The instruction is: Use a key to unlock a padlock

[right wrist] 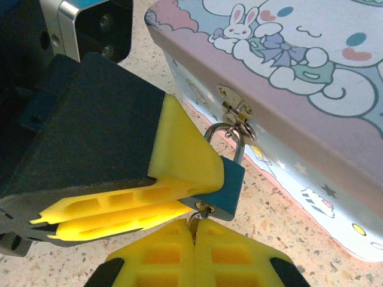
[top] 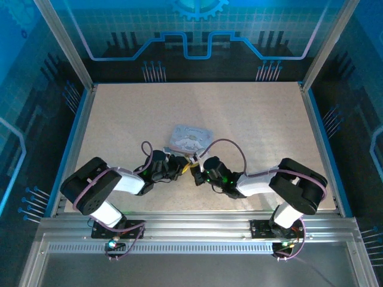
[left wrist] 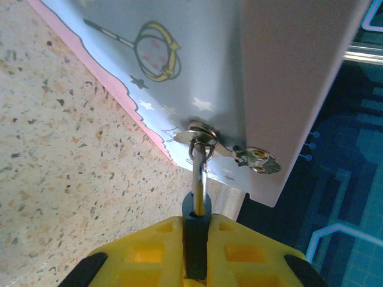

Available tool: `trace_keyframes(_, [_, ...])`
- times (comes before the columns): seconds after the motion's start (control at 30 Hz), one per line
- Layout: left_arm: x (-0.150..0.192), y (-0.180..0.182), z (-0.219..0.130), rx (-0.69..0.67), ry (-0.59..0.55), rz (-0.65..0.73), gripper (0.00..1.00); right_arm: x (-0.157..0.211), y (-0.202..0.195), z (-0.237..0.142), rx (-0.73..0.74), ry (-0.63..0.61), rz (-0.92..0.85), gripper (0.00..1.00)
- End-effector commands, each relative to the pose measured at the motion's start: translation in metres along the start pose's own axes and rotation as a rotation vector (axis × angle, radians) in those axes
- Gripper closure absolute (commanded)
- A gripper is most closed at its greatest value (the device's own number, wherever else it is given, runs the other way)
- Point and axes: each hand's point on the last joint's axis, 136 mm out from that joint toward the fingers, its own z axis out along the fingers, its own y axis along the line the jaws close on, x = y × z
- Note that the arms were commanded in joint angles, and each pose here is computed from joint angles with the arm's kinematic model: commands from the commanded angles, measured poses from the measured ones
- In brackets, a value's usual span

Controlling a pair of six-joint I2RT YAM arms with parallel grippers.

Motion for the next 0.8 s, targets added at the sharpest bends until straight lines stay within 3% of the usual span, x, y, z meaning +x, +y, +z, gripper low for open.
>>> trace_keyframes(0.0, [0.0119, -0.0044, 0.0043, 0.016, 0.047, 0.01, 0.86, -0.0399, 0.0199, -0.0081, -0.108, -0.128, 0.113, 1.0])
trace_keyframes(0.4, [0.0121, -0.003, 0.0046, 0.012, 0.046, 0.009, 0.85, -0.0387, 0.0176, -0.0074, -0.12, -0.125, 0.174, 1.0])
trace_keyframes(0.77, [0.0112, -0.0032, 0.0032, 0.012, 0.039, 0.011, 0.75, -0.032, 0.0142, -0.0057, -0.103, -0.104, 0.184, 1.0])
